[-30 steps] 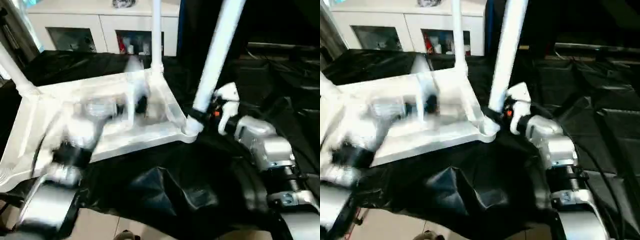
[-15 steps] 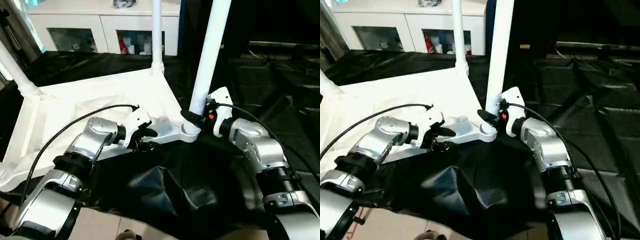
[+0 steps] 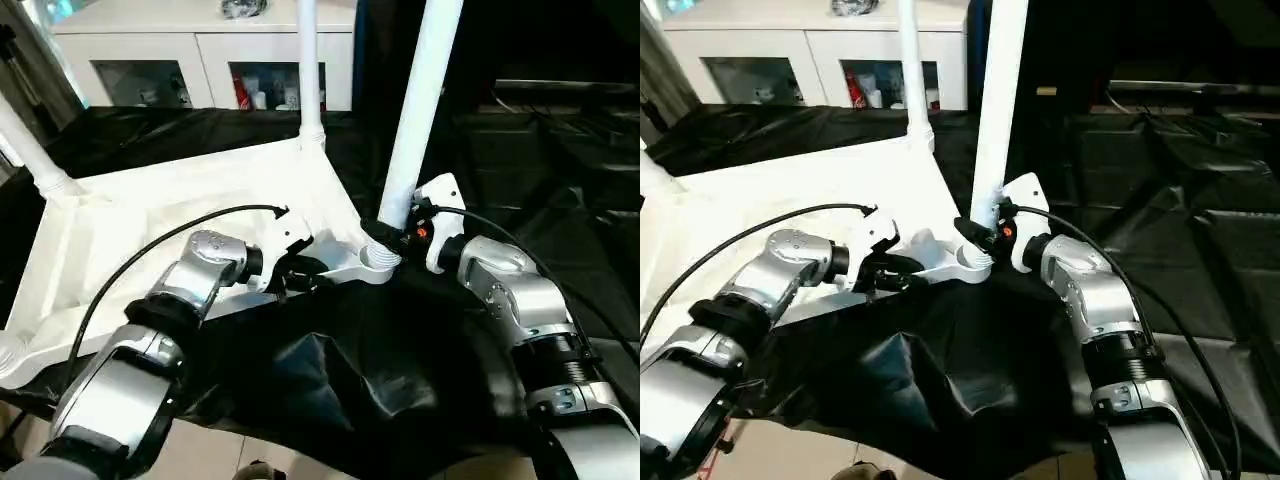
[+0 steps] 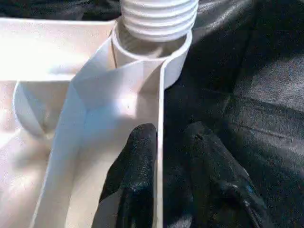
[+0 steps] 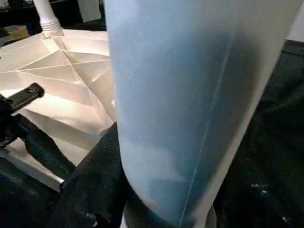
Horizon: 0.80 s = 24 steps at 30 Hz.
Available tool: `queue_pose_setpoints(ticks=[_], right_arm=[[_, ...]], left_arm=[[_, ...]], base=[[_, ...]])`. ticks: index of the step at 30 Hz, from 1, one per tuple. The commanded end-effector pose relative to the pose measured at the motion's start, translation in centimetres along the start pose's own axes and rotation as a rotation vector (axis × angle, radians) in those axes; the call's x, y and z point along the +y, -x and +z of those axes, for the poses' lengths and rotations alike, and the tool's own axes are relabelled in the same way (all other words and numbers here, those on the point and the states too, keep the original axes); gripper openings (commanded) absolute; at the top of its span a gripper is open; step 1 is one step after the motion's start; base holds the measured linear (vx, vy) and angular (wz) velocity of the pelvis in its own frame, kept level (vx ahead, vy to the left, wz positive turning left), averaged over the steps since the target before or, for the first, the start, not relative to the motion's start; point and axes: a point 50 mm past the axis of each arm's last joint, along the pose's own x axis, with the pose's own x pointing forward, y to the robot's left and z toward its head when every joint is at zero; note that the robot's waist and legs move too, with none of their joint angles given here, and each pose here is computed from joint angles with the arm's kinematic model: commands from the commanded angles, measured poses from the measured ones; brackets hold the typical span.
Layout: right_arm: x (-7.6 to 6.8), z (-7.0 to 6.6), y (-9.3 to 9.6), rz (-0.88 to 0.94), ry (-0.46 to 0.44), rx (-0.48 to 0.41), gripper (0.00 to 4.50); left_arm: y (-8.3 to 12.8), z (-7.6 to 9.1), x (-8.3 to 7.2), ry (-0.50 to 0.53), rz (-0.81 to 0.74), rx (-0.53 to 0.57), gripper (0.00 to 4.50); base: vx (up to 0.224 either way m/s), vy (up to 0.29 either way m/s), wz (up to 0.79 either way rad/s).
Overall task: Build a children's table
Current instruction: Insert table leg to table base
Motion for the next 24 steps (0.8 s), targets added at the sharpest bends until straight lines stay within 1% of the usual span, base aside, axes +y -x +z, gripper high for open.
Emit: queue_pose_setpoints(ticks=[1, 3, 4, 6, 7, 8, 10, 17, 23, 24], right_arm=[[0.1, 0.3, 0.1, 0.001, 0.016, -0.02, 1.9], [0.2, 0.4, 0.1, 0.003, 0.015, -0.021, 1.9], [0.2, 0.4, 0.1, 0.004, 0.015, -0.021, 1.9], [0.2, 0.4, 0.1, 0.005, 0.015, -0.021, 1.9], [0.2, 0.4, 0.1, 0.007, 0.015, -0.022, 1.9], [0.2, 0.5, 0.1, 0.007, 0.016, -0.022, 1.9], [0.3, 0.5, 0.0, 0.01, 0.015, -0.023, 1.9], [0.5, 0.7, -0.3, 0.031, 0.014, -0.02, 1.9], [0.7, 0.8, -0.5, 0.073, 0.017, 0.0, 1.9], [0.8, 0.8, -0.5, 0.086, 0.017, 0.002, 1.9]], left_arm=[[0.2, 0.4, 0.4, -0.022, 0.02, 0.003, 0.84], [0.1, 0.2, 0.4, -0.022, 0.02, 0.011, 0.71], [0.1, 0.2, 0.4, -0.021, 0.02, 0.014, 0.44], [0.2, 0.0, 0.4, -0.023, 0.019, 0.02, 0.44], [0.2, 0.0, 0.5, -0.021, 0.016, 0.02, 0.24], [0.2, 0.0, 0.5, -0.019, 0.015, 0.018, 0.24], [0.3, 0.0, 0.5, -0.019, 0.014, 0.018, 0.04], [0.5, -0.5, 0.5, -0.021, 0.005, 0.029, 0.0], [0.9, -1.4, 0.1, -0.054, -0.026, 0.074, 0.0], [1.2, -1.6, 0.0, -0.073, -0.039, 0.09, 0.0]], base=[[0.0, 0.0, 0.0], [0.0, 0.0, 0.0], [0.0, 0.0, 0.0], [0.0, 0.0, 0.0], [0.0, 0.0, 0.0], [0.0, 0.0, 0.0], [0.0, 0.0, 0.0], [0.0, 0.0, 0.0], [0.0, 0.0, 0.0], [0.0, 0.0, 0.0]])
